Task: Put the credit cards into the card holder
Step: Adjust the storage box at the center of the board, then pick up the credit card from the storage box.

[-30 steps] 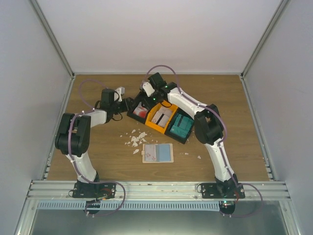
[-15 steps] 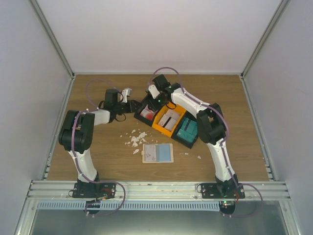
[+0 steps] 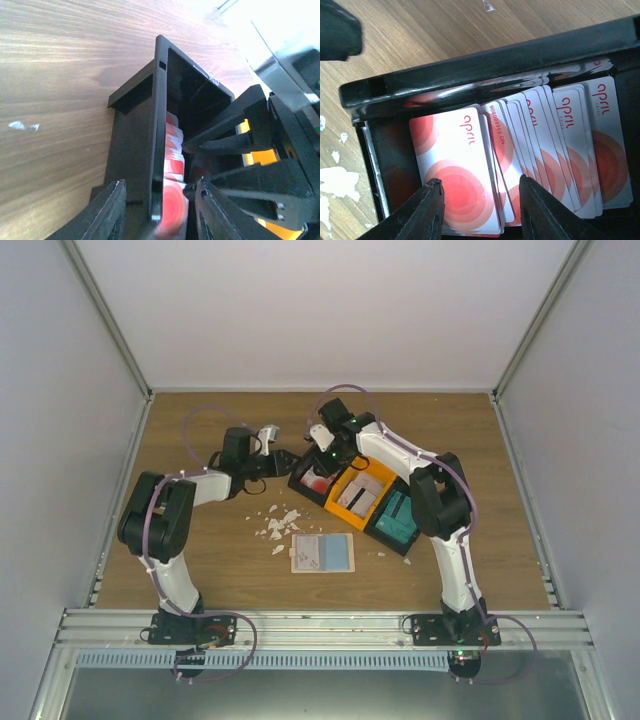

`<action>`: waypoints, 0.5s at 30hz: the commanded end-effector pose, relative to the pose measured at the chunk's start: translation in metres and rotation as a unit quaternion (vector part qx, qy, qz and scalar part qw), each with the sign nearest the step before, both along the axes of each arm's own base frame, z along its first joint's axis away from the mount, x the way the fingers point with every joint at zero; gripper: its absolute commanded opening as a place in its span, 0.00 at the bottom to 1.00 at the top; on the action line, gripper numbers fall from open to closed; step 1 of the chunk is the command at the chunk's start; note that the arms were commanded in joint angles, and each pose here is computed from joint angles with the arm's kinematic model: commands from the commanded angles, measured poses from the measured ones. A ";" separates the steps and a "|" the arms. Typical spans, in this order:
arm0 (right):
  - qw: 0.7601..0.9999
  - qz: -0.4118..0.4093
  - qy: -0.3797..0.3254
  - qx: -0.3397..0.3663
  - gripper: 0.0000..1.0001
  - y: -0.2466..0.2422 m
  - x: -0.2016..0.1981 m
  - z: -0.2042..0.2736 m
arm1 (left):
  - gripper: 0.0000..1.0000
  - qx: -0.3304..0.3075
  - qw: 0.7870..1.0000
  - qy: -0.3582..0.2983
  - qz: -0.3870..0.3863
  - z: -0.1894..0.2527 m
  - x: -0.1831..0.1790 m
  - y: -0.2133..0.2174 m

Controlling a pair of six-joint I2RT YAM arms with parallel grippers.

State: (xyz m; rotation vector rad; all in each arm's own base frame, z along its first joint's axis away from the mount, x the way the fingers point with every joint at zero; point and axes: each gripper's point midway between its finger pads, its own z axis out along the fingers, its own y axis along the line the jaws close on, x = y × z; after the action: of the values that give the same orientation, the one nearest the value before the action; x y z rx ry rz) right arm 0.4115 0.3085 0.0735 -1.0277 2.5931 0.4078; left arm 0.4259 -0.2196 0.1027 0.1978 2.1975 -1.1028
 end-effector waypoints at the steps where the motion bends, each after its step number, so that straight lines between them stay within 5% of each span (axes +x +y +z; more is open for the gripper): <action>1: 1.000 0.015 0.007 0.009 0.42 0.006 -0.002 0.001 | 0.43 0.008 0.999 -0.035 0.041 0.023 -0.004 0.013; 15: 0.999 0.027 0.033 0.002 0.33 0.016 -0.005 -0.027 | 0.33 0.004 0.998 0.024 0.058 -0.003 -0.038 0.022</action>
State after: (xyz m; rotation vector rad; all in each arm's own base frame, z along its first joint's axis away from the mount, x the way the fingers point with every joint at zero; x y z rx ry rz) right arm 0.4089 0.3192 0.0580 -1.0613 2.6144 0.4532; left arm 0.3911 -0.1953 0.0980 0.0554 2.2426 -1.0239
